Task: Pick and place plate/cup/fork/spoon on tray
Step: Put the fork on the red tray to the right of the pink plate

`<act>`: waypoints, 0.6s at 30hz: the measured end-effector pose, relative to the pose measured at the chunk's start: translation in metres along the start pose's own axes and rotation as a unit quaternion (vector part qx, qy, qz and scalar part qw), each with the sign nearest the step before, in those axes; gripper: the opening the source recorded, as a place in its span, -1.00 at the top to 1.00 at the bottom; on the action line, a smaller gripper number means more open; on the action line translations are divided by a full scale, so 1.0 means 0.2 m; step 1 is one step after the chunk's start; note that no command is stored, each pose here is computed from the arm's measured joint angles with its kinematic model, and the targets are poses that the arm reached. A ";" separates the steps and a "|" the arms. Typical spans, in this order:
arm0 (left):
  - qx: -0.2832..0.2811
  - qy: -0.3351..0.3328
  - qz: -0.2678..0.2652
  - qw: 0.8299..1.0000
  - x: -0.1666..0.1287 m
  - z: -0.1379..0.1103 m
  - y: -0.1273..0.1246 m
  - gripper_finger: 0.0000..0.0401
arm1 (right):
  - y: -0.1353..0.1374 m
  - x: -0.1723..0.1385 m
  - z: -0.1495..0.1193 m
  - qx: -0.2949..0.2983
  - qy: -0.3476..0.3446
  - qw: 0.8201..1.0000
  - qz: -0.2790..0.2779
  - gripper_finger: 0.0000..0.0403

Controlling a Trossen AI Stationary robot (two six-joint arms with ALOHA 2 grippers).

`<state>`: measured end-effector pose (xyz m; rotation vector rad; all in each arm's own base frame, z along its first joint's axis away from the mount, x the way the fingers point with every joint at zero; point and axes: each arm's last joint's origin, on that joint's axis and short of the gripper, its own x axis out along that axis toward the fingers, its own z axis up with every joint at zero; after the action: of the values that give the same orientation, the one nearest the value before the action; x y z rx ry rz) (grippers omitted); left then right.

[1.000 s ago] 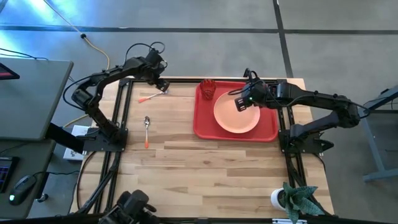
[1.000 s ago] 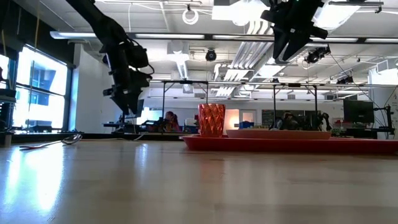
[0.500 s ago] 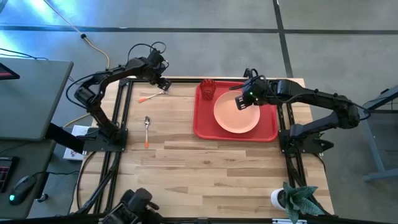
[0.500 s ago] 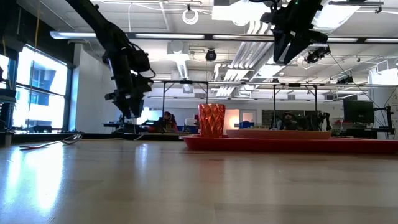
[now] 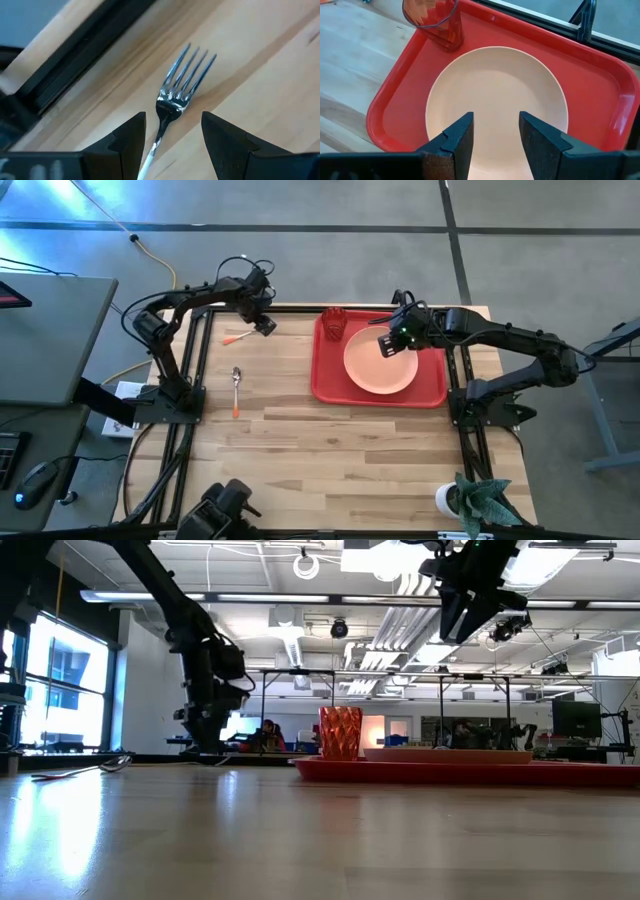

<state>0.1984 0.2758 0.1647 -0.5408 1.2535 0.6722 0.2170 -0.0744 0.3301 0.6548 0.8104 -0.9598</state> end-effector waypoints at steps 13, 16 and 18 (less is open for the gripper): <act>0.060 0.047 -0.022 0.997 0.10 -0.03 0.00 0.08 | -0.02 0.00 -0.02 -0.009 0.022 1.000 -0.015 0.26; 0.061 0.057 0.003 0.996 0.08 -0.02 0.00 0.08 | -0.02 0.00 -0.02 -0.010 0.023 1.000 -0.018 0.26; 0.064 0.065 0.015 0.996 0.07 -0.02 0.01 0.08 | -0.02 0.00 -0.02 -0.010 0.023 1.000 -0.018 0.26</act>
<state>0.1970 0.2767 0.1502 -0.4661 1.4194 0.5843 0.2120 -0.0727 0.3274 0.6483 0.8744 -0.9713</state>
